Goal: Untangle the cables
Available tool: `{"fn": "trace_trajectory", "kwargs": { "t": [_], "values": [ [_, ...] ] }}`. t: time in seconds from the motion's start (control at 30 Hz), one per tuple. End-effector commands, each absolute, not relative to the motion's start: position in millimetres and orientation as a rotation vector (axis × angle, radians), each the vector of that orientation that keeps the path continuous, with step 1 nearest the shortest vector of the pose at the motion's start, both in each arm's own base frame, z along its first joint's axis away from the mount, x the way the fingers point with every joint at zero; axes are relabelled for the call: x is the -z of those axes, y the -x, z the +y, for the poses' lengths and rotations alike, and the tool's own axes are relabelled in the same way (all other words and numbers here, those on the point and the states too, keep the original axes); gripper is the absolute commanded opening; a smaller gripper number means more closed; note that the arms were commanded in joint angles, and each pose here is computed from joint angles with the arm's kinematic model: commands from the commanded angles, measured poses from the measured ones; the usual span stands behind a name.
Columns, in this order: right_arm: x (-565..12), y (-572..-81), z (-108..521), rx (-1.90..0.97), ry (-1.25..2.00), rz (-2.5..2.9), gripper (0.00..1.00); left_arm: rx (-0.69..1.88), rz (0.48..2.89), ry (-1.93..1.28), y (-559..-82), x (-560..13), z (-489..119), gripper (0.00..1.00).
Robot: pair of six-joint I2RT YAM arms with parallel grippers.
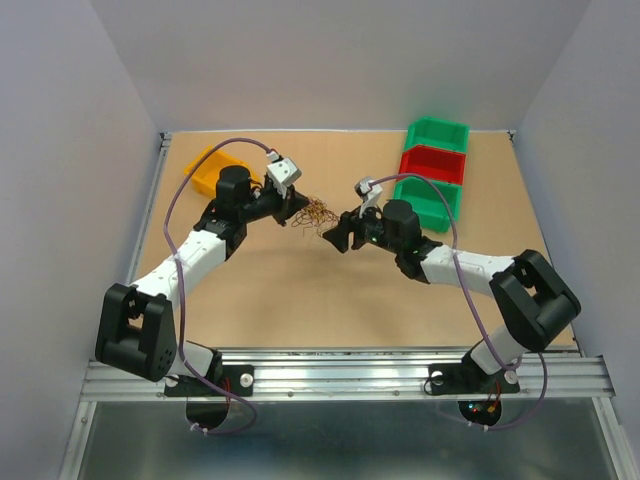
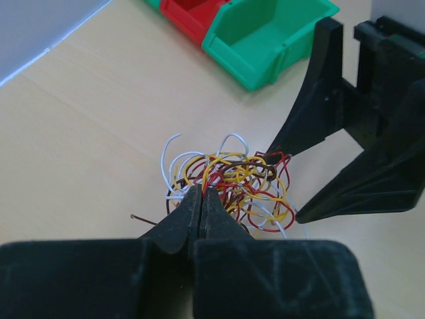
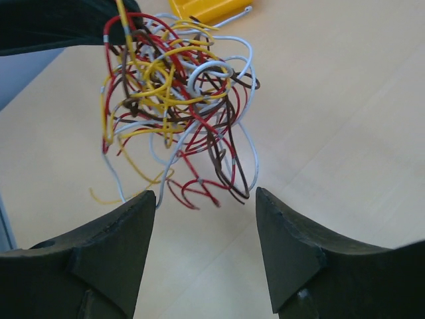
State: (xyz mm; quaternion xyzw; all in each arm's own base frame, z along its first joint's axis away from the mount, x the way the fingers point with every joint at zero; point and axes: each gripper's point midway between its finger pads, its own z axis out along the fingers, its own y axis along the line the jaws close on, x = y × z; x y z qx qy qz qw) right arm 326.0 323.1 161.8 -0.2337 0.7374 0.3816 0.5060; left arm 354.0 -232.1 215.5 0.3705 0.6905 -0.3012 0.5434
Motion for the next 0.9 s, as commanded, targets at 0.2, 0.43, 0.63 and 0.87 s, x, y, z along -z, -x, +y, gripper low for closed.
{"fn": "trace_trajectory", "kwargs": {
  "t": [0.2,0.43,0.63,0.87],
  "values": [
    [-214.1,-355.5,327.5,-0.848,0.463,1.569,0.42,0.897,1.481,-1.065,-316.6,-236.4,-252.3,0.0],
    [-210.0,-361.3,314.2,-0.783,0.404,1.585,0.01,0.742,1.491,-0.926,-337.1,-252.0,-235.2,0.0],
    [-200.8,-383.3,287.0,-0.631,0.227,1.636,0.01,0.58,1.543,-0.484,-384.4,-280.6,-152.8,0.0],
    [-204.7,-392.0,240.8,-0.475,-0.021,1.626,0.01,0.388,1.588,-0.016,-421.8,-281.0,-45.6,0.0]
  ]
}}
